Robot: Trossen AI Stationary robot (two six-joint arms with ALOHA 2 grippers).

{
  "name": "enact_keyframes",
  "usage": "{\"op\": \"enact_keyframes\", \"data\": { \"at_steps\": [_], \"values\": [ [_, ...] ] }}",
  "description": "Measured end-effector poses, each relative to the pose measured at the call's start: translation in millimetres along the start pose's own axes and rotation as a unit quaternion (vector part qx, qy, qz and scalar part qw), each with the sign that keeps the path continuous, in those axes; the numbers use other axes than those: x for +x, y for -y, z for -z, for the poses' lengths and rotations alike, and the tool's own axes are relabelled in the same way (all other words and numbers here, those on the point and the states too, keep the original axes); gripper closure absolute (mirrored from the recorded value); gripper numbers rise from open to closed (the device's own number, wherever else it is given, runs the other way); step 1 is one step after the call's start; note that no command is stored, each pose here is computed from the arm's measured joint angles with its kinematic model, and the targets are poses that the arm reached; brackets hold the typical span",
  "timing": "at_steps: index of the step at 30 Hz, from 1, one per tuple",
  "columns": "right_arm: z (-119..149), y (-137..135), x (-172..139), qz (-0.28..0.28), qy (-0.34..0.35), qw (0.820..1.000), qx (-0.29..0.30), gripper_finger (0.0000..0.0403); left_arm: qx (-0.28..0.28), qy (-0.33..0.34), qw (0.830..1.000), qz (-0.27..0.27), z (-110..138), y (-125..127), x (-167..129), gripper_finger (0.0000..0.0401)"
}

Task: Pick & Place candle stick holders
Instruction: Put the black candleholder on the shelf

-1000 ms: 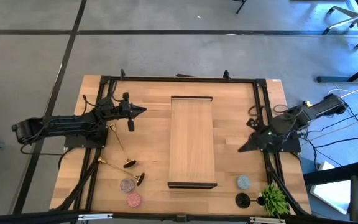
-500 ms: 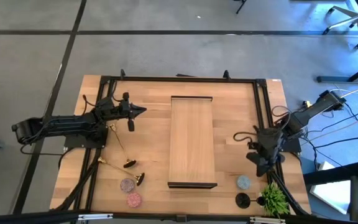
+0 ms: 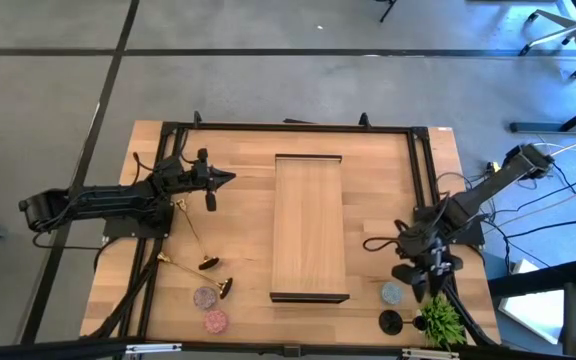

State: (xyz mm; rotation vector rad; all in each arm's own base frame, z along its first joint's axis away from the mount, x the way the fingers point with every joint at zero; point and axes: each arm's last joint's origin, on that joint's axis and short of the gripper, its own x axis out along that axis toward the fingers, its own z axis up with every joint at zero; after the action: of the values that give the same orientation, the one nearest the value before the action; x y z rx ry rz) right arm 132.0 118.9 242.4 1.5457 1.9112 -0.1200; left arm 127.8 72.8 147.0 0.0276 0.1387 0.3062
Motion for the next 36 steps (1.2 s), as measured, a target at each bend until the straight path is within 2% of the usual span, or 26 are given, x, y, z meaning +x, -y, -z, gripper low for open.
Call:
{"op": "enact_keyframes", "data": {
  "at_steps": [12,14,17,19,20,21,23,25,27,28,31,33,36],
  "values": [
    [-18,-16,19,0.012,0.019,0.999,-0.033,0.0149,0.006,0.0,1.0,-0.001,0,0,0,0.0395],
    [-22,-17,21,0.015,0.027,0.999,-0.034,0.0149,0.073,0.005,0.997,-0.017,-1,-1,0,0.0395],
    [-25,-19,25,0.016,0.029,0.999,-0.037,0.0149,0.181,-0.007,0.982,-0.054,-1,-4,0,0.0395],
    [-27,-21,26,0.016,0.031,0.999,-0.038,0.0149,0.204,-0.006,0.976,-0.069,-2,-5,0,0.0395],
    [-27,-22,27,0.013,0.03,0.999,-0.041,0.0149,0.192,0.006,0.979,-0.072,-5,-5,0,0.0395],
    [-28,-23,28,0.012,0.033,0.998,-0.042,0.0149,0.151,0.029,0.986,-0.066,-11,-5,1,0.0395],
    [-29,-24,29,0.007,0.038,0.998,-0.045,0.0149,0.016,0.094,0.995,-0.014,-25,-1,1,0.0395],
    [-30,-26,30,0.004,0.043,0.998,-0.046,0.0149,-0.111,0.139,0.984,0.029,-36,1,0,0.0395],
    [-30,-26,31,0.005,0.043,0.998,-0.046,0.0149,-0.221,0.182,0.957,0.042,-50,0,0,0.0395],
    [-31,-26,31,0.005,0.043,0.998,-0.045,0.0149,-0.276,0.204,0.938,0.053,-57,0,-2,0.0395],
    [-29,-27,32,0.004,0.033,0.999,-0.038,0.0149,-0.454,0.233,0.854,0.105,-73,-2,-3,0.0395],
    [-28,-28,32,0.001,0.021,0.999,-0.034,0.0149,-0.487,0.24,0.832,0.109,-79,-3,-2,0.0395],
    [-24,-30,34,-0.002,0.003,0.999,-0.033,0.0149,-0.492,0.248,0.825,0.125,-89,0,0,0.0395]
  ]
}}
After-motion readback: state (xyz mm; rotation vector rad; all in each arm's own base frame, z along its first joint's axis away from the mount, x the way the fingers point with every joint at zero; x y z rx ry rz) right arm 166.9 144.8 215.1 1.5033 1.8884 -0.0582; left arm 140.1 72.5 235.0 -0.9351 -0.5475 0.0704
